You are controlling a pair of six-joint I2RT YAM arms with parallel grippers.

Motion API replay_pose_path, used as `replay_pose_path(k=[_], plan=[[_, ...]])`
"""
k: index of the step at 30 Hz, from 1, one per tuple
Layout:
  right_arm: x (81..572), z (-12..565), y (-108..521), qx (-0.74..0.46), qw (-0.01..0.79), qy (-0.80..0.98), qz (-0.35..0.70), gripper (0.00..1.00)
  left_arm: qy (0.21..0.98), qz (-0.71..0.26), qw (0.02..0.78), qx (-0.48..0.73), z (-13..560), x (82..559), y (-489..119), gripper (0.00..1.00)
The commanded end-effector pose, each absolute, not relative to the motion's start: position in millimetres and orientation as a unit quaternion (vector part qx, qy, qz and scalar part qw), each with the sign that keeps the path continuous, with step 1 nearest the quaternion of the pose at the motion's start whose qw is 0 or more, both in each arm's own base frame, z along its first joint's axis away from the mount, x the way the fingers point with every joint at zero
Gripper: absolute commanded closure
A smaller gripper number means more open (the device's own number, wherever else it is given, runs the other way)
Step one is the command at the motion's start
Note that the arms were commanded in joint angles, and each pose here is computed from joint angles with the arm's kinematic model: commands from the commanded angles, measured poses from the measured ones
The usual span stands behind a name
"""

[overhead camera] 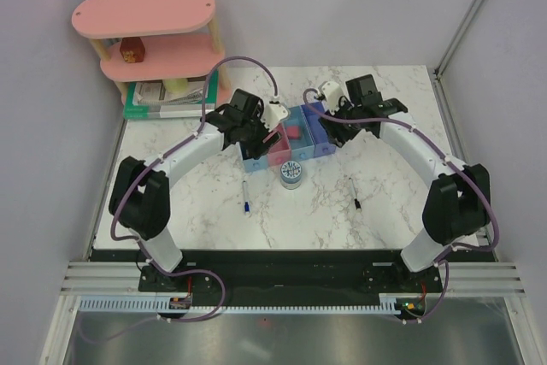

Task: Sort the stationery into containers
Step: Place the stationery in the storage box.

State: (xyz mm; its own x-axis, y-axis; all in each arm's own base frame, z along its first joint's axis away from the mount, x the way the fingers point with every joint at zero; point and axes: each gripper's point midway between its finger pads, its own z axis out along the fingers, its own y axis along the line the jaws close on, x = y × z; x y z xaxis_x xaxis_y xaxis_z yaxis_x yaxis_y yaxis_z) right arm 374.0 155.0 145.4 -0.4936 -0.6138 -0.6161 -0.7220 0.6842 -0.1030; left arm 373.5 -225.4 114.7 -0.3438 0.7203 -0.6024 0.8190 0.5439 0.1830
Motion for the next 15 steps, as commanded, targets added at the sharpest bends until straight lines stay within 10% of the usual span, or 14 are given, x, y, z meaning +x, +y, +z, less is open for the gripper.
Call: replay_pose_path(k=[1,15], plan=[[411.4,168.5,183.0,-0.373,0.362,0.847,0.11,0.39,0.8,-0.066,0.372,0.465,150.1,382.0,-224.2,0.2],[466.7,152.8,256.2,-0.381,0.377,0.829,0.161,0.39,0.826,-0.062,0.36,0.429,139.7,346.0,-175.7,0.21]])
